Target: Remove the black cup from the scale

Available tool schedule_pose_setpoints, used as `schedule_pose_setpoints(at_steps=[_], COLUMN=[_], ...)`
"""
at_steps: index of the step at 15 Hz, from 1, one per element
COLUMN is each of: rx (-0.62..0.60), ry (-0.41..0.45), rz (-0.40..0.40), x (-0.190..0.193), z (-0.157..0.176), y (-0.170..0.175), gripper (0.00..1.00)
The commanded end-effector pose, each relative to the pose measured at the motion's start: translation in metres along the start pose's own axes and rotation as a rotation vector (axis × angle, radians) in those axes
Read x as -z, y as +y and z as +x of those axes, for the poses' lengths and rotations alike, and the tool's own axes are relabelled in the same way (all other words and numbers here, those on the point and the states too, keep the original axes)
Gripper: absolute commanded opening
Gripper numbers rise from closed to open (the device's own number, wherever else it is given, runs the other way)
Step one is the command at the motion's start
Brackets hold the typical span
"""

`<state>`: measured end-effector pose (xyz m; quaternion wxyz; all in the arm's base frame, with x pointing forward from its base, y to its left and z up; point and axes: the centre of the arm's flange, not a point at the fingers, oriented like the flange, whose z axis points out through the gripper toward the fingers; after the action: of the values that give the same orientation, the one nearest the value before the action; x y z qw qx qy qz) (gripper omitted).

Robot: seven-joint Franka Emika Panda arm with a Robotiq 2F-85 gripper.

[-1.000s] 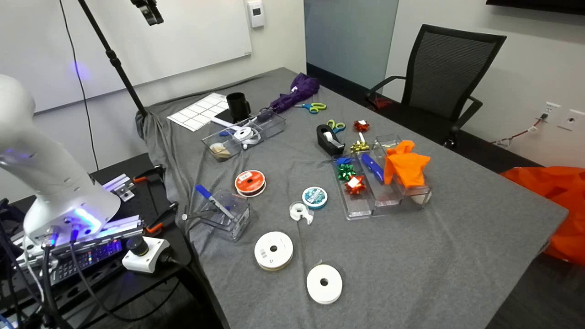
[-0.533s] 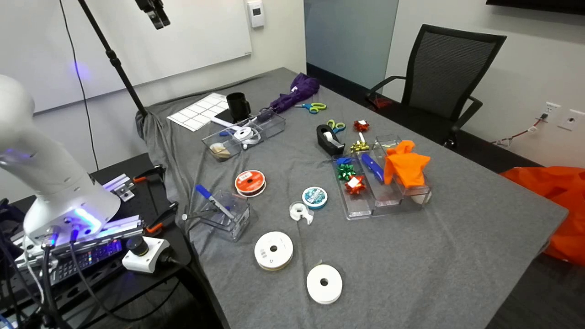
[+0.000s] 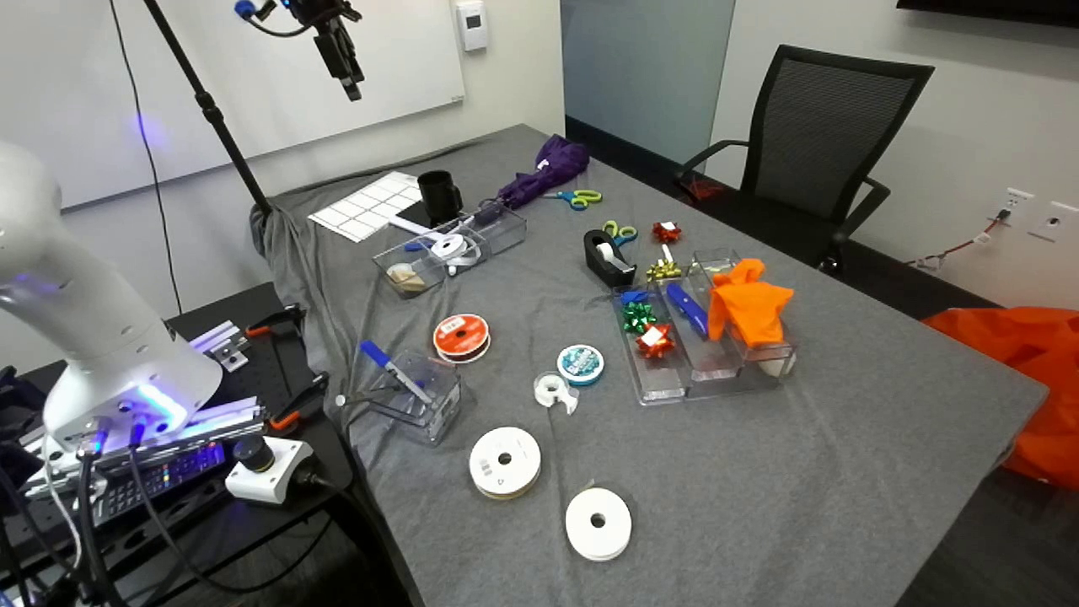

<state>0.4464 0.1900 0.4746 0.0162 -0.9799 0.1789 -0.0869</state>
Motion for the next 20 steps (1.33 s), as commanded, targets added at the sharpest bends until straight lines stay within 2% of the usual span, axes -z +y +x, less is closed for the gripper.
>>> schedule_pose_setpoints(at_steps=[1, 4, 7, 10, 20], rx=[-0.005, -0.041, -0.108, -0.183, -0.307], ry=[-0.059, -0.104, -0.136, -0.148, -0.204], rz=[0.123, 0.187, 0.286, 0.319, 0.148], x=[-0.035, -0.057, -0.069, -0.083, -0.16], z=[0.014, 0.018, 0.022, 0.033, 0.066], y=[-0.019, -0.03, -0.039, -0.045, -0.059], gripper=[1.0, 1.0, 1.0, 1.0, 1.0])
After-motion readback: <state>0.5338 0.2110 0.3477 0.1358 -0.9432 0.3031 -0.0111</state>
